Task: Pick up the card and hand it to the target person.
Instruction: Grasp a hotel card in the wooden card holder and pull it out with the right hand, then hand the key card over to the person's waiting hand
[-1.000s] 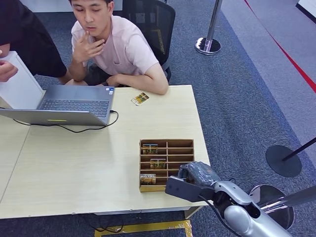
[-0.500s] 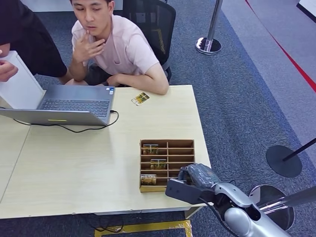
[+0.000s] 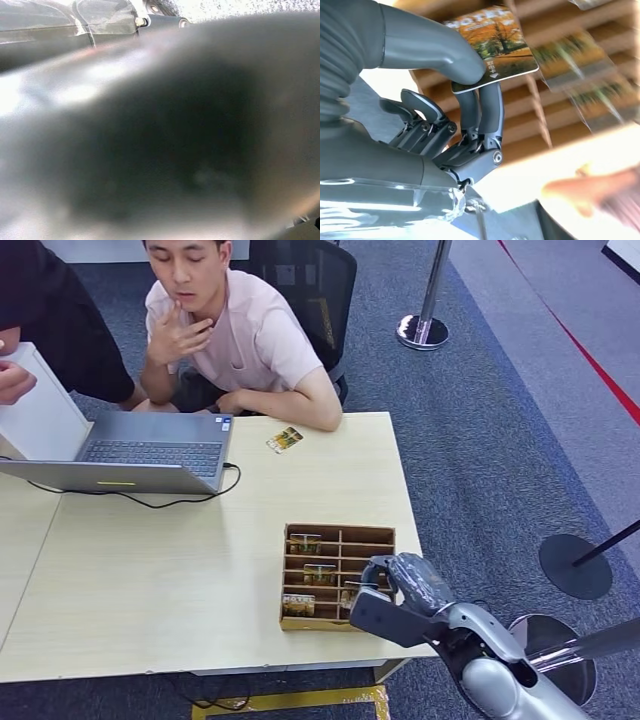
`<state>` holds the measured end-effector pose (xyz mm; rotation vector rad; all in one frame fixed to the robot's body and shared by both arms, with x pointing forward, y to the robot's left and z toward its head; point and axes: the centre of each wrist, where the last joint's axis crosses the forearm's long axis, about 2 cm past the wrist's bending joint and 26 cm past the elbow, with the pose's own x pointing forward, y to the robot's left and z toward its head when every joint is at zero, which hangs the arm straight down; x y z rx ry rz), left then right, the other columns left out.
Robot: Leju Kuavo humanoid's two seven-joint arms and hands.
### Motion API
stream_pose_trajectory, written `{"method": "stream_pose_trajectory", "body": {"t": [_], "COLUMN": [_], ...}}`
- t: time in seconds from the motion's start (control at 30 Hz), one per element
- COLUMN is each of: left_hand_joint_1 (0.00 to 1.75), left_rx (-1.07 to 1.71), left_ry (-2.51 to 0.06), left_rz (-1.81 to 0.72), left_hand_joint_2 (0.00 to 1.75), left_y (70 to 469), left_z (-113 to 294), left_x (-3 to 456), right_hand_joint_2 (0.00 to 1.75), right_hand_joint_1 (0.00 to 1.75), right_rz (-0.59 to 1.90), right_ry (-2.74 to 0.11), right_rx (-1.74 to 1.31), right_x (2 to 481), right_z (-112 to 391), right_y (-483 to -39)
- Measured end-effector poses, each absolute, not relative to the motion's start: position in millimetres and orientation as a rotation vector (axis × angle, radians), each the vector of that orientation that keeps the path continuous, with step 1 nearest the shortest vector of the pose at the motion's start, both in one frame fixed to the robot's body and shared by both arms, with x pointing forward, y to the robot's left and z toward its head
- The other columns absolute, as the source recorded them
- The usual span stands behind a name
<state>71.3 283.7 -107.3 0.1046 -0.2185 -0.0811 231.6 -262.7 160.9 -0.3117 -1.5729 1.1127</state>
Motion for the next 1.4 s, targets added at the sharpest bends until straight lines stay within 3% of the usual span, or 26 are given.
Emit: {"method": "stream_pose_trajectory", "body": {"t": [0.23,0.5,0.93,1.37,1.4], "left_hand_joint_1": [0.0,0.0,0.0,0.0,0.0], "left_rx": [0.103,0.088,0.073,0.064,0.063], "left_ry": [-0.238,-0.246,-0.246,-0.229,-0.228], "left_rz": [-0.082,-0.091,-0.13,-0.136,-0.136], "left_hand_joint_2": [0.0,0.0,0.0,0.0,0.44], "left_y": [283,280,278,278,278], "left_z": [-107,-107,-105,-105,-105], "left_x": [71,72,82,86,86], "right_hand_joint_2": [1.75,1.75,1.75,1.75,1.75], "right_hand_joint_1": [1.73,1.73,1.73,1.73,1.3], "right_rz": [0.898,0.844,1.015,1.188,1.202], "right_ry": [-1.955,-2.152,-2.232,-2.028,-2.013], "right_rx": [-0.342,-0.462,-0.96,-1.001,-1.002], "right_x": [242,247,311,378,381], "right_z": [191,203,175,165,164], "right_y": [-268,-268,-239,-196,-194]}}
